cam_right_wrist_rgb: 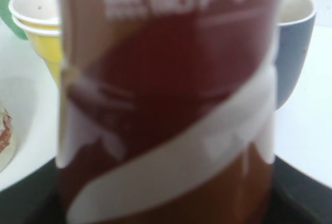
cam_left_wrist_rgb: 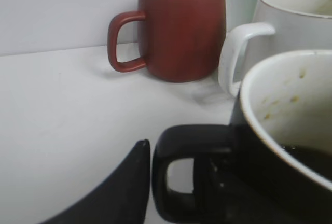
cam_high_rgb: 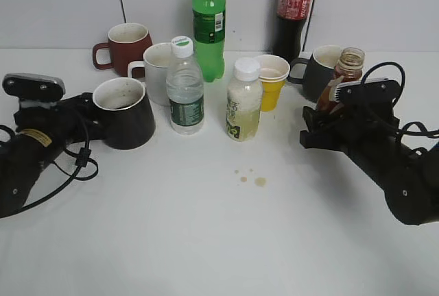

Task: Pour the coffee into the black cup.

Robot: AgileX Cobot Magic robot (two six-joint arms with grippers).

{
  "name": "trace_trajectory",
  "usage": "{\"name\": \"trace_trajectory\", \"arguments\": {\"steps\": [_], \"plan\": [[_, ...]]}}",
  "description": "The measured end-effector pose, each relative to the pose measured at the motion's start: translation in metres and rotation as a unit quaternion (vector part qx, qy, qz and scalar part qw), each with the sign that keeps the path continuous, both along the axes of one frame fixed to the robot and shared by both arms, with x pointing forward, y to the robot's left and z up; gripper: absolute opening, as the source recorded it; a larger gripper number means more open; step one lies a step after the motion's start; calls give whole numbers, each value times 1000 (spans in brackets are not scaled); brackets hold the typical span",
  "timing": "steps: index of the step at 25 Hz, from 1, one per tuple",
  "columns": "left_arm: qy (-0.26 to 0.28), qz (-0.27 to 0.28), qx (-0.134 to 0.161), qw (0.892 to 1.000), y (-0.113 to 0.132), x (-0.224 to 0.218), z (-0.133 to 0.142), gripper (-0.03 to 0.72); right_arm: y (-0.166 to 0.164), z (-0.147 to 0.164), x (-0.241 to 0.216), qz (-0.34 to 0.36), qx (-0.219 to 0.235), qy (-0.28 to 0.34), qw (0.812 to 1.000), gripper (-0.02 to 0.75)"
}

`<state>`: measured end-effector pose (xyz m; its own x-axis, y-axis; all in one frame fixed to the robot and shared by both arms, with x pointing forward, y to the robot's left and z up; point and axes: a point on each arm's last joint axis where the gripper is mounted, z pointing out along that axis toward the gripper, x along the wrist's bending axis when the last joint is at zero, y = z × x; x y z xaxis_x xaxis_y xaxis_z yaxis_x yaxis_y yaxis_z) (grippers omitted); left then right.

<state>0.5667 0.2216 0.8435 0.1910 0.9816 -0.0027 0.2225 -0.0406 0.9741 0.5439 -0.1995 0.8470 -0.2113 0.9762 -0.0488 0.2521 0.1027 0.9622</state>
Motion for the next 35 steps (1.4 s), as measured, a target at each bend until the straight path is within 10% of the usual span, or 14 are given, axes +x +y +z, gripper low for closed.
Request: {"name": "trace_trajectory", "arguments": {"steps": [10,18,26,35], "plan": [[10,-1,-1,1000,6,-24,13,239,5,-20,13,2,-5,11,1000,503],[6,-1,-1,1000,13,-50,33,240,4,-24,10,0,-21,60,998,647],[-23,6,-16,1000,19,-70,85,241,-3,15,-13,4,-39,149,988,641],[95,-2,-15,995,27,-114,139,241,-9,88,-57,39,-30,264,963,619]]}}
